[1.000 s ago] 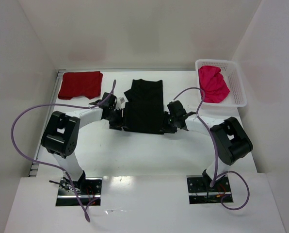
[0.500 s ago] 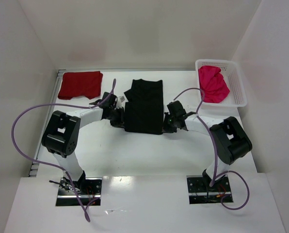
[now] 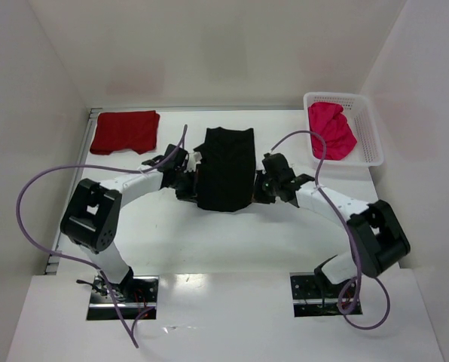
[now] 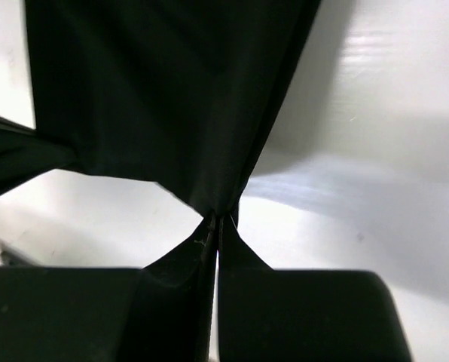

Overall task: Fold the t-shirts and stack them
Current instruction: Grab one side of the 2/3 rectangular tshirt with both arms, then fold the long partially folded tshirt into a neat square

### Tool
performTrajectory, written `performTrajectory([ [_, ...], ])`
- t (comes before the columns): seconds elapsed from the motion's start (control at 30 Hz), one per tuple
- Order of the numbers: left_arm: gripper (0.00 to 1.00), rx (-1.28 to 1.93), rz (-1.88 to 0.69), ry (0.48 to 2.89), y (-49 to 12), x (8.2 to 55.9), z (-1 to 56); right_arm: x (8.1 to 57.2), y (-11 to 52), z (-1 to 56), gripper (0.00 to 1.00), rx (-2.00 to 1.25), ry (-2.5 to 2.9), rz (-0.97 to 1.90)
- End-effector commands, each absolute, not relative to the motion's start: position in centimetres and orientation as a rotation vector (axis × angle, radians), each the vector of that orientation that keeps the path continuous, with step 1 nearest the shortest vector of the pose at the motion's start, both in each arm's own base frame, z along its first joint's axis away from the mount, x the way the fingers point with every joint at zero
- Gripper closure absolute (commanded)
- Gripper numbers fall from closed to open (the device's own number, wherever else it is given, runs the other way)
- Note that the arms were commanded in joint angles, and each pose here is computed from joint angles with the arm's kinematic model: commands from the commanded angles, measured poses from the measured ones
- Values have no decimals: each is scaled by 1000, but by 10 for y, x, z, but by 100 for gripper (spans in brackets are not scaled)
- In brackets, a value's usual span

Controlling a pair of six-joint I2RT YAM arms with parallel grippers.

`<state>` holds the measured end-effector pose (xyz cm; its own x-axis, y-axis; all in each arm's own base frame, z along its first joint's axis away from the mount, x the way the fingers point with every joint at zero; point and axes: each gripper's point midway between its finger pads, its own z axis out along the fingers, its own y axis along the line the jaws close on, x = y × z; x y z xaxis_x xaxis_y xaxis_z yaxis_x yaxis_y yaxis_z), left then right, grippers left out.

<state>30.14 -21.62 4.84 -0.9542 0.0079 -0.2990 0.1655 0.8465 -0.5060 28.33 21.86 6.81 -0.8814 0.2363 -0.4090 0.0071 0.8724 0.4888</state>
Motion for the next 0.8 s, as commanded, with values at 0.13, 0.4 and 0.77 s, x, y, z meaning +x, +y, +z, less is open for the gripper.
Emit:
performTrajectory([
  [0.13,100,183,-793,2653,-218,267,113,238,227,103,100,154,2584,738],
  [0.4,100,185,-744,2518,-224,303,166,276,207,155,100,242,2424,723],
  [0.77,100,149,-719,2442,-231,408,181,390,173,174,100,283,2296,629],
])
